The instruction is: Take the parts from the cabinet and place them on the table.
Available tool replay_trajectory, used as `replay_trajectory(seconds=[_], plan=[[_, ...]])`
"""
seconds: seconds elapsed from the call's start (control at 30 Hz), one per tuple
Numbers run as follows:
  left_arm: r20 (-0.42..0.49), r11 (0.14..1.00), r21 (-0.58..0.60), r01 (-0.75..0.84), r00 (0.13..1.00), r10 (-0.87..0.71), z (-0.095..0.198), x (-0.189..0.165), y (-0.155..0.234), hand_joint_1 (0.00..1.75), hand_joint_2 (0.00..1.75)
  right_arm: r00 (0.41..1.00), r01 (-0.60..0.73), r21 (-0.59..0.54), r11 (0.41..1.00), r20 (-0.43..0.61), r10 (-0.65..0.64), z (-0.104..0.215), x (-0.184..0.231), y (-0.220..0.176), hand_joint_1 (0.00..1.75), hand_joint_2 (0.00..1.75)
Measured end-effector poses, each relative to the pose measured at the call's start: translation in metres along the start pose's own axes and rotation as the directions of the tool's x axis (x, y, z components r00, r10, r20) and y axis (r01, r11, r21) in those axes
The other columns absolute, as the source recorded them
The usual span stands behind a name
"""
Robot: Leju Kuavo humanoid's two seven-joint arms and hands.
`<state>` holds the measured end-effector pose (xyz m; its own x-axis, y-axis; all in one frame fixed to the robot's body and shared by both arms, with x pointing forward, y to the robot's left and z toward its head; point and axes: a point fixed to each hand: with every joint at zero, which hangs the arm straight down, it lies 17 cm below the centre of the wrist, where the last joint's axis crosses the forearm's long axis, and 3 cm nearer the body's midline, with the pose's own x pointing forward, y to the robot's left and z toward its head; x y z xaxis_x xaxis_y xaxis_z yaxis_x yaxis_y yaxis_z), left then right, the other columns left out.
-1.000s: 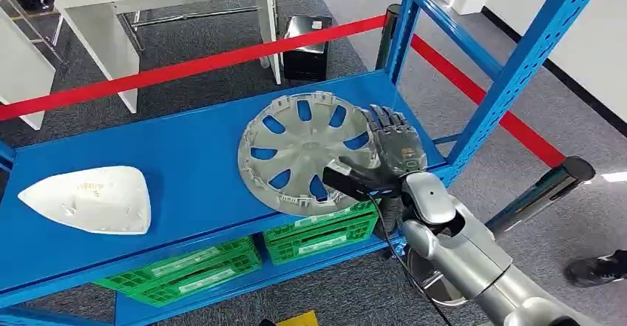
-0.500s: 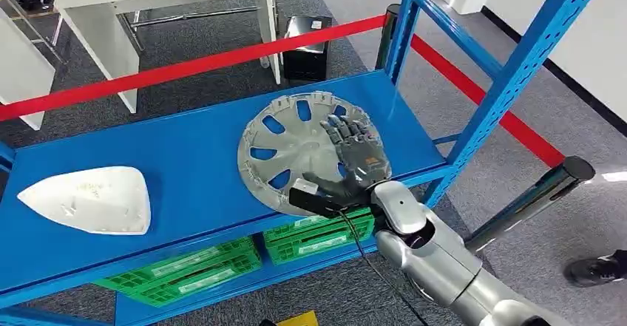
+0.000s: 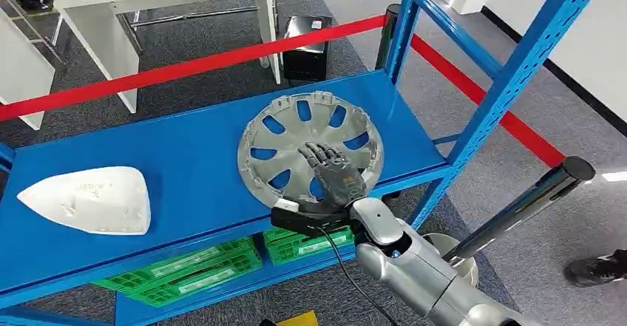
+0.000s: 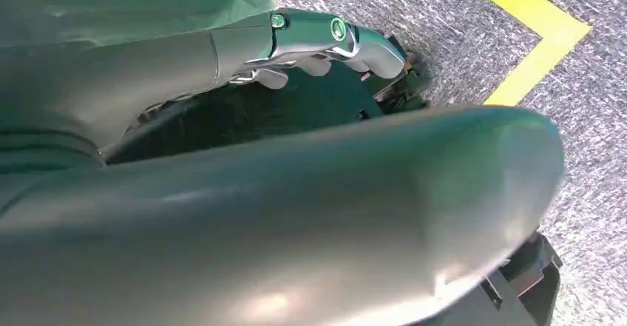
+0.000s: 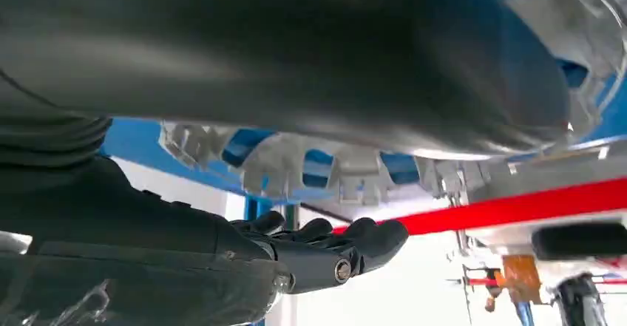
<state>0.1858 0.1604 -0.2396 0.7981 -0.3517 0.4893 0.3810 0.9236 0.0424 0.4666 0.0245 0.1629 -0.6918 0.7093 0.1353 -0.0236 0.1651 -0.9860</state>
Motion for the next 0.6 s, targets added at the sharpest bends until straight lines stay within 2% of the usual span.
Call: replay_trajectory(seconds=[0.6], plan=[[0.003, 1.0, 0.001, -0.001, 1.0, 0.001, 0.0, 0.001, 0.0, 0.0, 0.0, 0.991, 0.092, 0.249, 0.964, -0.121, -0.064, 0.017, -0.024, 0.072, 0.0, 0.0]])
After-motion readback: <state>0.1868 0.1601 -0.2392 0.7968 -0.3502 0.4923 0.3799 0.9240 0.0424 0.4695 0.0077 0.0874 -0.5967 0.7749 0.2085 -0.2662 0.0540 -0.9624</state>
